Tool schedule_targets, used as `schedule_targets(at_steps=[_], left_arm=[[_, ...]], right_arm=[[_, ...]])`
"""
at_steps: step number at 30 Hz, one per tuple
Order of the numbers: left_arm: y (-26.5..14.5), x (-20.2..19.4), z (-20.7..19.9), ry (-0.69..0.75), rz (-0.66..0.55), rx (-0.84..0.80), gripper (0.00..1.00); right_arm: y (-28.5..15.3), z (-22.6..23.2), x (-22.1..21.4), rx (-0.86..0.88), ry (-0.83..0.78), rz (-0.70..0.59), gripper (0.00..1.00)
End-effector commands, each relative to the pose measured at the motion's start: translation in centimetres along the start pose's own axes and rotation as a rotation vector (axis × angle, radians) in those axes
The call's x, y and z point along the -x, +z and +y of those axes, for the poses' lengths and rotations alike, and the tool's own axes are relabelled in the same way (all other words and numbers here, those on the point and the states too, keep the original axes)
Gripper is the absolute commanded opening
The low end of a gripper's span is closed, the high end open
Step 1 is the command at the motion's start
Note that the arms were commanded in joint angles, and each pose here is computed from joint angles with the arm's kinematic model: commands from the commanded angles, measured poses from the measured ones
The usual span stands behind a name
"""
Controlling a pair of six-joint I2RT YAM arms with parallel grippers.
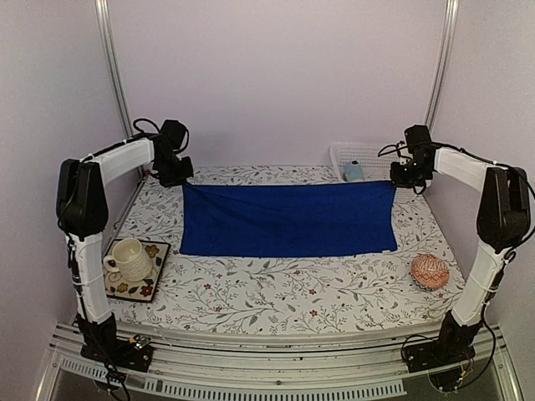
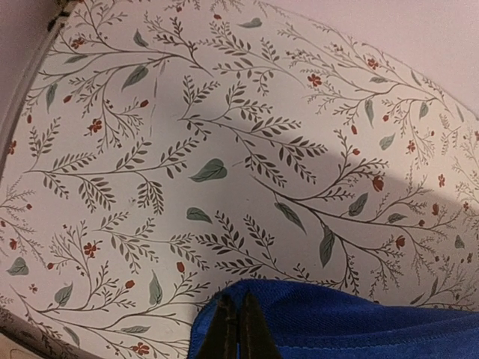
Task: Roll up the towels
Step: Fold the towel at the center of the board.
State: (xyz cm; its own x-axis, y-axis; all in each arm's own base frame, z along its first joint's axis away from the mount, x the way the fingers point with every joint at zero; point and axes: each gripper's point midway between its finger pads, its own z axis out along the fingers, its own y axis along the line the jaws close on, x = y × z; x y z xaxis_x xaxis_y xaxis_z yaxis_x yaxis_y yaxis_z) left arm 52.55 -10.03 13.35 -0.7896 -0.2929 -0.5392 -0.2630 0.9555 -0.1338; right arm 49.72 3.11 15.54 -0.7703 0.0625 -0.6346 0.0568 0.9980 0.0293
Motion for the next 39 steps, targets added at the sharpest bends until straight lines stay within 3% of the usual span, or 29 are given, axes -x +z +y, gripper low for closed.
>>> schedule_targets(at_steps=[1, 8, 16, 29, 39], left_arm=[[0.8, -0.1, 1.3, 0.008, 0.003, 0.041, 0.0], [1.2, -1.0, 1.5, 0.017, 0.026, 0.04, 0.0], [0.4, -4.7, 1.5, -0.004, 0.083, -0.004, 0.0], [-1.2, -8.7, 1.5, 0.015, 0.127, -0.046, 0.0], [-1.4, -11.8, 1.8, 0.031, 0.191, -0.045, 0.0]], right_arm=[[0.6, -1.5, 1.2, -0.072, 0.017, -0.054, 0.02], [0.5, -1.0, -0.1, -0.021, 0.032, -0.037, 0.02], [-0.6, 1.2, -4.2, 0.113, 0.06, 0.085, 0.02], [-1.4, 0.7, -10.5, 0.1, 0.094, 0.257, 0.02], [-1.5, 0.4, -12.3, 0.081, 0.112, 0.32, 0.02]])
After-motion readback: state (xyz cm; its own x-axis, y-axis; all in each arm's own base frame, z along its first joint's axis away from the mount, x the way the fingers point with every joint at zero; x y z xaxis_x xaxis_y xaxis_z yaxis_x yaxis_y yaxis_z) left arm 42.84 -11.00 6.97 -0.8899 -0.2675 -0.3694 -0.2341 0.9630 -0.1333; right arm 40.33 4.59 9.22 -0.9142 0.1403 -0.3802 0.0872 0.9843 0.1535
